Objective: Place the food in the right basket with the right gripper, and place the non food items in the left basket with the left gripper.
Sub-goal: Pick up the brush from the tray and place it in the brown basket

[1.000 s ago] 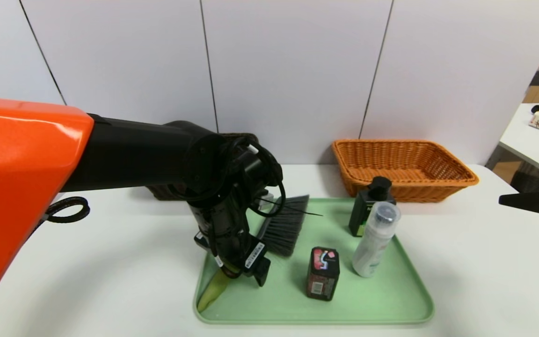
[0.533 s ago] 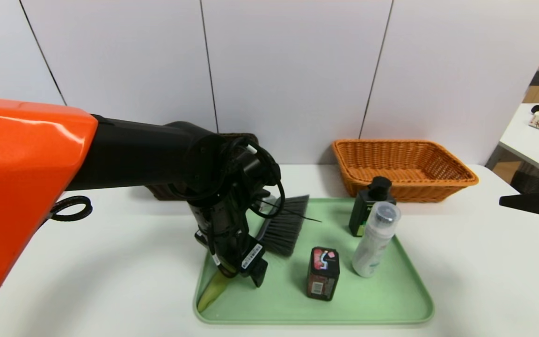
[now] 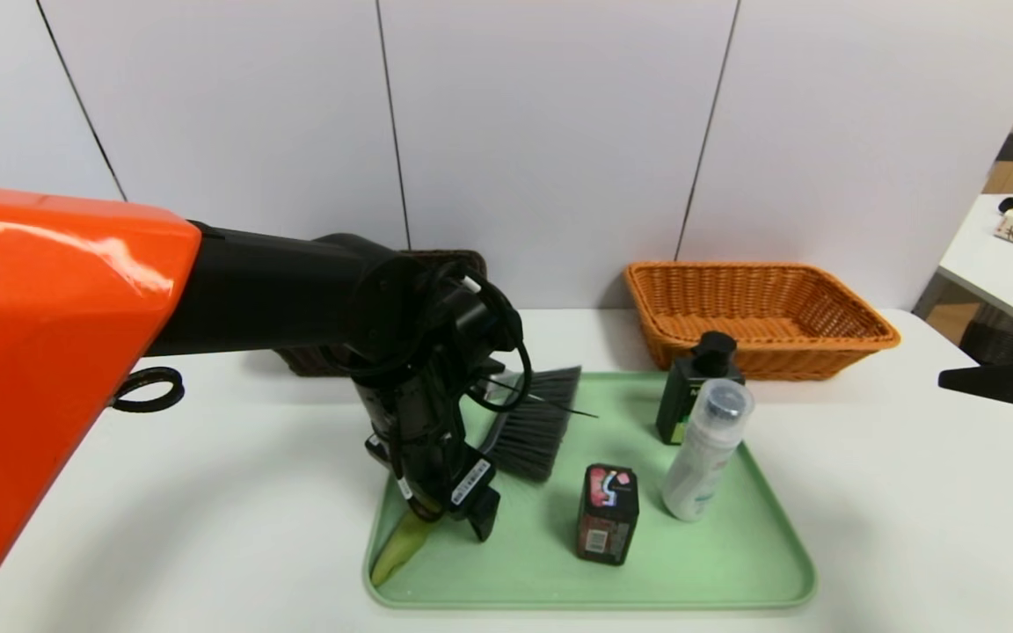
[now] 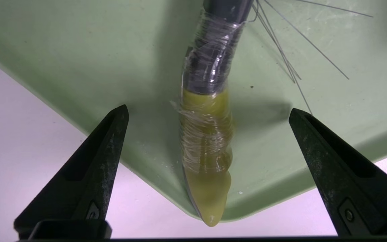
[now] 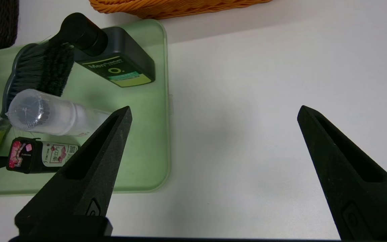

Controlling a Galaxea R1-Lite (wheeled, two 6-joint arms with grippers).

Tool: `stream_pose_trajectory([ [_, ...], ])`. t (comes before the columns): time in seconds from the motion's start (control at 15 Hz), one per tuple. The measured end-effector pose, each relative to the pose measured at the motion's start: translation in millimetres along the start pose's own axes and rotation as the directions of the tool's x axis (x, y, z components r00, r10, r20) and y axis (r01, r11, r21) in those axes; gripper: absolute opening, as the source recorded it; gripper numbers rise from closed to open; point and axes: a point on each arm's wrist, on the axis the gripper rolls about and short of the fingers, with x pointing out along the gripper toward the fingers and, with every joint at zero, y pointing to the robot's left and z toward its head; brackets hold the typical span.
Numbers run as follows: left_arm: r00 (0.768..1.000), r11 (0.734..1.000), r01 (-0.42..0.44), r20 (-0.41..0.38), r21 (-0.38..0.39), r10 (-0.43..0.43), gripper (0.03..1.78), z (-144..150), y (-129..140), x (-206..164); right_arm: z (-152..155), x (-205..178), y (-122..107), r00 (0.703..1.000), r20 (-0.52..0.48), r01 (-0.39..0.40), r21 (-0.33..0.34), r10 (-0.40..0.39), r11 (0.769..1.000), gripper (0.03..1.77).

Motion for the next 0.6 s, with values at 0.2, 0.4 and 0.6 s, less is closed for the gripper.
stream_pose_trajectory([
  [0.2, 1.0, 1.0, -0.001, 0.001, -0.002, 0.001, 1.68, 1.0, 0.6, 1.6, 0.2, 0.2, 0.0, 1.0, 0.001, 0.0, 0.0, 0.0, 1.0, 1.7],
  [0.4, 1.0, 1.0, -0.001, -0.001, -0.002, 0.001, 1.17, 0.9, 0.6, 2.1, 0.4, 0.1, 0.1, 1.0, 0.002, -0.001, 0.0, 0.001, 1.0, 1.7],
  [0.6, 1.0, 1.0, -0.003, -0.004, -0.003, 0.003, 0.82, 0.5, 0.6, 2.5, 0.3, -0.2, 0.1, 1.0, 0.002, -0.002, 0.0, 0.002, 1.0, 1.7],
])
